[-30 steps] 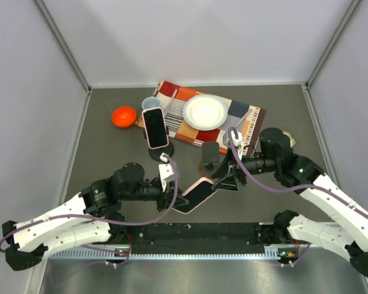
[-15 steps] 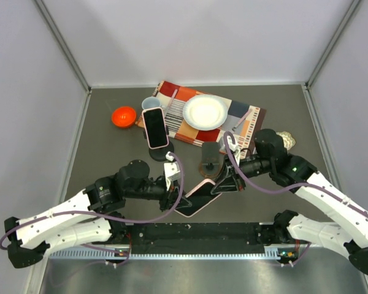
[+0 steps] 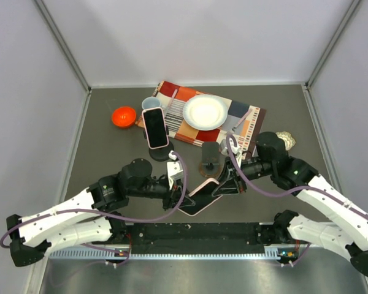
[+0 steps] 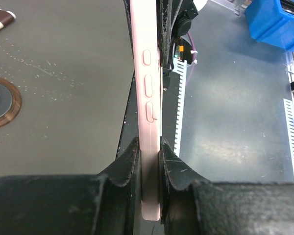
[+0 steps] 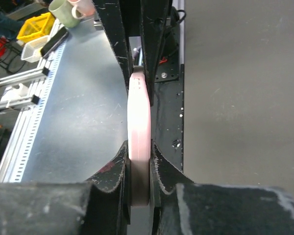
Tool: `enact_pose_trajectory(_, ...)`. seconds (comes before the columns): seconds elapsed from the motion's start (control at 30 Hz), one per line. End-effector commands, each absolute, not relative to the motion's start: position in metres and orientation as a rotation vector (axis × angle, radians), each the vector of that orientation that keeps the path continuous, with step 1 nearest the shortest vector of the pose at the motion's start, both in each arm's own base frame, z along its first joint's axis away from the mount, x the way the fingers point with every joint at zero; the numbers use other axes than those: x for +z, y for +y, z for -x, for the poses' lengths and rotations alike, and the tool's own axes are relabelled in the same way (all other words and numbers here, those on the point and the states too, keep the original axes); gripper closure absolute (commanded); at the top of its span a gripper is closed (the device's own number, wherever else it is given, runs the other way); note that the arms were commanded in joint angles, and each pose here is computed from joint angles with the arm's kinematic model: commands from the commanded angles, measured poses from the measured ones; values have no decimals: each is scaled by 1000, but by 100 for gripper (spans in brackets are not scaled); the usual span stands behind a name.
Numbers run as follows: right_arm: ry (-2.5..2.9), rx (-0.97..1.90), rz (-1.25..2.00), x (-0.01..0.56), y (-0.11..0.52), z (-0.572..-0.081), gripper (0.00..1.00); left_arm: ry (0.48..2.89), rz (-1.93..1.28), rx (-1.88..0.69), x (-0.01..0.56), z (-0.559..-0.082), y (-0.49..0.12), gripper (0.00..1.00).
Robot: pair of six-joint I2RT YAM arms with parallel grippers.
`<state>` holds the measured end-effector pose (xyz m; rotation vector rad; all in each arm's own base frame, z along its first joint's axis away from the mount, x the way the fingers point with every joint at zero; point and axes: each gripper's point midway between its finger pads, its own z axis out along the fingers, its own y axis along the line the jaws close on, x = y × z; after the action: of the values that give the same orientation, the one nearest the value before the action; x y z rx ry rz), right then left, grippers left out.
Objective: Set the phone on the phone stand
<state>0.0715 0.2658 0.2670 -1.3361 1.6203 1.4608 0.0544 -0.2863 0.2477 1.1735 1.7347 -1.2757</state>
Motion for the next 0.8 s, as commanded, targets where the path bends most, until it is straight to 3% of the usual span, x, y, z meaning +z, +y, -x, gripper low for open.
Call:
enact_pose_trajectory(0.0, 1606, 1354, 1288, 272, 267, -84, 100, 1601, -1085, -1225, 293, -72, -291, 87)
enact_pose_trajectory(0.13, 1727, 1057, 1162, 261, 248, -119, 100, 1738, -841, -921, 284, -123, -264, 36)
enact_pose_trajectory(0.23, 1747, 822, 1089, 267, 225, -142, 100, 1858, -542, -580, 277, -172, -219, 25)
enact_pose_trajectory(0.37, 1804, 595, 1094, 274, 191, -152, 100, 1911, -434, -319, 269, -197, -191, 25)
enact_pose_trajectory(0.57, 1820, 313, 1271, 274, 172, -178, 100, 1909, -438, -262, 256, -202, -188, 24)
enact_pose_trajectory(0.77, 1718, 385, 1571, 278, 202, -179, 100, 1888, -376, -265, 248, -194, -161, 24)
